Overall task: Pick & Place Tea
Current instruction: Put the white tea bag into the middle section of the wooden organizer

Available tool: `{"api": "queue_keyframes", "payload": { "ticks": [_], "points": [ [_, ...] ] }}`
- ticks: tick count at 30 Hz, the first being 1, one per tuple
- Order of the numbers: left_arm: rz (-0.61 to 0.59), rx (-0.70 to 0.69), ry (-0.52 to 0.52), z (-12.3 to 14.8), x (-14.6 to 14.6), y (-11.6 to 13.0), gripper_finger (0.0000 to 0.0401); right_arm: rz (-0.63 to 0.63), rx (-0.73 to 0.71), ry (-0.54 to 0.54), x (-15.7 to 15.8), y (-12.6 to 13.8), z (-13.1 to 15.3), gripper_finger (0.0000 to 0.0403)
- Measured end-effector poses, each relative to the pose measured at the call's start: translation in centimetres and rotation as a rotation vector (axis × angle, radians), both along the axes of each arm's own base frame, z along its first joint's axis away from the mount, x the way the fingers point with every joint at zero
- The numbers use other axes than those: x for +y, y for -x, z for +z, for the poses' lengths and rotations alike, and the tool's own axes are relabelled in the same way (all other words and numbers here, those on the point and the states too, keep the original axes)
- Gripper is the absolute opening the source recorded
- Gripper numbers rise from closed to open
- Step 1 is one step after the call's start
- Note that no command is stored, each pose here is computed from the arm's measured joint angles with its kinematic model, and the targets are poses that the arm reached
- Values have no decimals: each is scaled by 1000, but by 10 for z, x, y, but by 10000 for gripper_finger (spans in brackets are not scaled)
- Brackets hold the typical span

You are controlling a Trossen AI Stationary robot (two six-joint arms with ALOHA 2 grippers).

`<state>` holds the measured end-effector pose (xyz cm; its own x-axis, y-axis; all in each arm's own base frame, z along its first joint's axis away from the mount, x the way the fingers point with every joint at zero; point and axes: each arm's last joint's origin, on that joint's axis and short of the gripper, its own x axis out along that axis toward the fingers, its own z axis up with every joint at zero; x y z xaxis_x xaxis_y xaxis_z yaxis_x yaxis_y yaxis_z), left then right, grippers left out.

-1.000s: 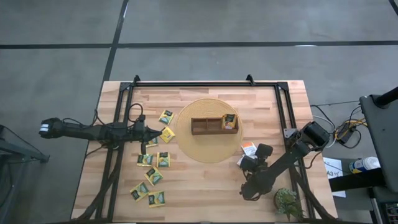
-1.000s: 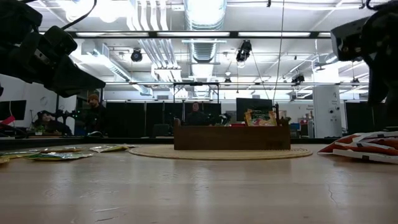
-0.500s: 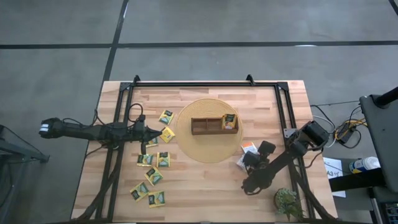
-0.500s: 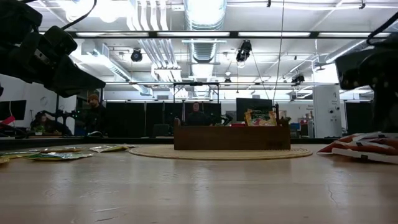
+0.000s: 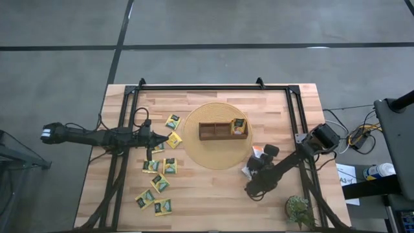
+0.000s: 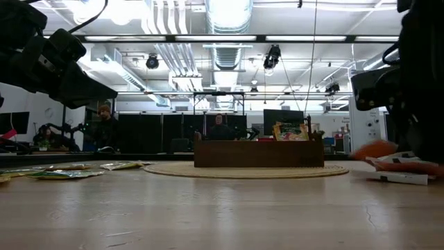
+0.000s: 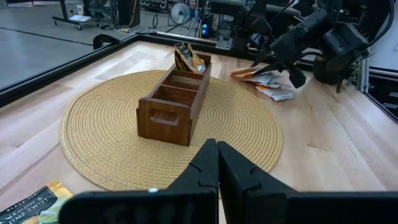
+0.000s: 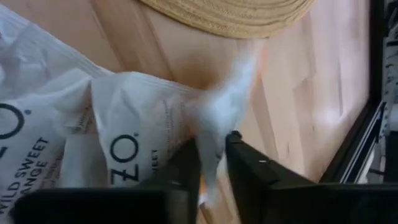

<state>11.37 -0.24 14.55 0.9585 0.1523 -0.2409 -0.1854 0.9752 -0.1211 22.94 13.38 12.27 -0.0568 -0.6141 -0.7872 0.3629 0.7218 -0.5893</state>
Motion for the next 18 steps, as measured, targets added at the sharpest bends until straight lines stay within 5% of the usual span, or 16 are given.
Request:
{"api": "queue_keyframes", "payload": {
  "ticks": [3,12,18],
  "points": [
    [0,0,0,0,0,0,0,5,10,-11,1,-2,3,17],
    [0,0,0,0,0,0,0,-15,-22,-31,4,-13,30,9],
    [0,0,0,0,0,0,0,-79,-178,-114,-8,-19,69,9]
  ]
}}
